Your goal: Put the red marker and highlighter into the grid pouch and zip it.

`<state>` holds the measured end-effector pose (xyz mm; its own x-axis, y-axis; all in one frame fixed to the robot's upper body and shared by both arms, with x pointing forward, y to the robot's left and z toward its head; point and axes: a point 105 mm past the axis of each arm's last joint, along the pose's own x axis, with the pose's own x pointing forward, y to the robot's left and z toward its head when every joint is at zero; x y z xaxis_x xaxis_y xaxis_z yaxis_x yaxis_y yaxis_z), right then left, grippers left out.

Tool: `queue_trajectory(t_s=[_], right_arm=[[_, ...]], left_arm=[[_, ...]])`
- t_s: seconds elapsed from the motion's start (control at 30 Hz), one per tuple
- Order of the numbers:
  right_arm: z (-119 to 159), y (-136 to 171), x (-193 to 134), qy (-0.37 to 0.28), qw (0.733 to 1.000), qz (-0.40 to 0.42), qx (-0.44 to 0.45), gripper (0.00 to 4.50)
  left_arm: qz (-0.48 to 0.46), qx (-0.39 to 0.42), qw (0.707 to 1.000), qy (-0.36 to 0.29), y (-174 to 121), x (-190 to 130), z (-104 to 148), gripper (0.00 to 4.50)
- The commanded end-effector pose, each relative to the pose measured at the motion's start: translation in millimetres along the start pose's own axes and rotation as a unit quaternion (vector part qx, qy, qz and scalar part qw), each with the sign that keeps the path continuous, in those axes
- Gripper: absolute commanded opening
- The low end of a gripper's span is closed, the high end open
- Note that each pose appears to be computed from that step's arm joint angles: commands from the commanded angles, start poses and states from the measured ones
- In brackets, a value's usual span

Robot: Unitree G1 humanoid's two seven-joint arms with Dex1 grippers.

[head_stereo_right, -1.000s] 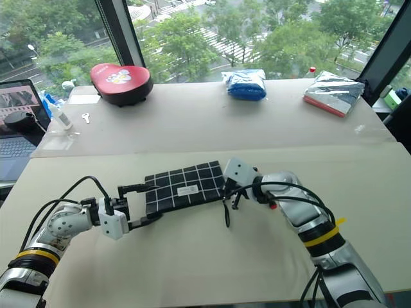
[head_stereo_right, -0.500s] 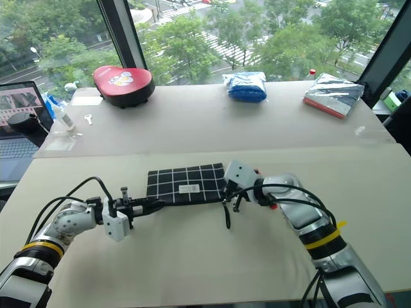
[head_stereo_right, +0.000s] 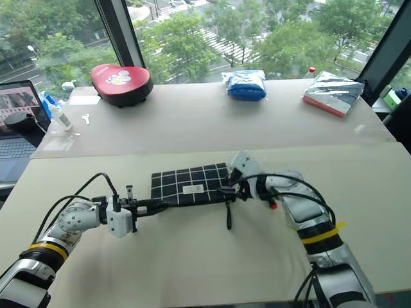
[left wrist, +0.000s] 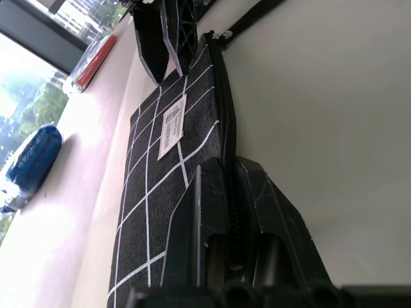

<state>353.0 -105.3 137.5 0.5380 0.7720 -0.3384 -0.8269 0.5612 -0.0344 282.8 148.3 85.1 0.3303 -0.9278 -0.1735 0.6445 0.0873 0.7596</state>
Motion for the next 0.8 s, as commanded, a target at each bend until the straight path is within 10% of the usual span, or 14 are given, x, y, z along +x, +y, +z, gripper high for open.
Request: queue_trajectory(t_s=[0.03,0.3,0.8], right_arm=[[64.9,-21.7,-45.7,-0.125,0.991,-0.012,0.052,3.54],[63.6,-21.8,-88.1,-0.111,0.993,-0.041,0.028,3.54],[31.0,-38.7,-15.8,-0.032,0.989,-0.138,0.046,3.54]], left_arm=[[0.059,-0.051,0.997,-0.002,22.1,1.4,2.0,0.0],[0.22,-0.167,0.96,0.043,61.8,1.5,-13.5,0.0],[0.259,-0.223,0.94,0.025,74.6,15.4,4.3,0.0]])
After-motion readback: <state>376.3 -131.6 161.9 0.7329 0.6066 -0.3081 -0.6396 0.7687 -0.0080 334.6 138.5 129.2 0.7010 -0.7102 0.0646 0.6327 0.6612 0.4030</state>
